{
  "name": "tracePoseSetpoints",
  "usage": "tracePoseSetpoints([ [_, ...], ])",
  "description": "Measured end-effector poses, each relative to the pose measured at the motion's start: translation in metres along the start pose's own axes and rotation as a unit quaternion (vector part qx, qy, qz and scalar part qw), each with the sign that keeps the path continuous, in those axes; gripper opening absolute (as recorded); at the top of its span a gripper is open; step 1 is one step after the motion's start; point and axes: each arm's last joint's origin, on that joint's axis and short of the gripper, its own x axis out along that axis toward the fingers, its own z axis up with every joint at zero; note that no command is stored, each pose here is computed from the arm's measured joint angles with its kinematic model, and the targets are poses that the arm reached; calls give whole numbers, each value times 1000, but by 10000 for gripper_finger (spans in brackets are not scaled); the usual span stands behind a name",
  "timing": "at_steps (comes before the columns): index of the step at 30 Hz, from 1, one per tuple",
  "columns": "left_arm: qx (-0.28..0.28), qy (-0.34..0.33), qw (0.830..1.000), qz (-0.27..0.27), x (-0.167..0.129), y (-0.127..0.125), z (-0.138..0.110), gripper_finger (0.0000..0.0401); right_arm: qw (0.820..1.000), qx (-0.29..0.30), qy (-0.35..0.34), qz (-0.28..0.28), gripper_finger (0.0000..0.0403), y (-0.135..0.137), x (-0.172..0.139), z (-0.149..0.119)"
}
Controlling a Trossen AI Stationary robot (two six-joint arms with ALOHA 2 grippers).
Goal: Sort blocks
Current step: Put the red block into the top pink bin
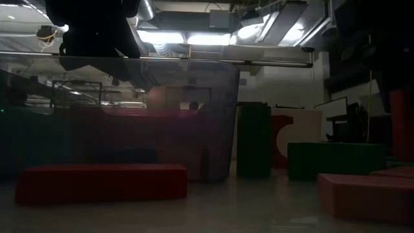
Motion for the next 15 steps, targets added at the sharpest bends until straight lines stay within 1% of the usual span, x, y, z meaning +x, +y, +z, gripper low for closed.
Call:
tracePoseSetpoints([
  [3, 0, 0, 1000, 0, 0, 0, 0, 180, 1000, 1, -13, -5, 129, 0, 0, 2],
  [7, 0, 0, 1000, 0, 0, 0, 0, 180, 999, 1, -30, -29, 63, -1, 0, 3],
  [8, 1, 0, 1000, 0, 0, 0, 0, 180, 999, 1, -32, -33, 52, -1, 0, 3],
  [12, 23, 3, 1000, -3, -1, 0, 0, 180, 998, 1, -35, -44, 53, -2, -8, 5],
  [15, 35, 15, 999, -21, -6, -1, 2, 180, 998, 1, -41, -46, 53, -1, -21, 10],
])
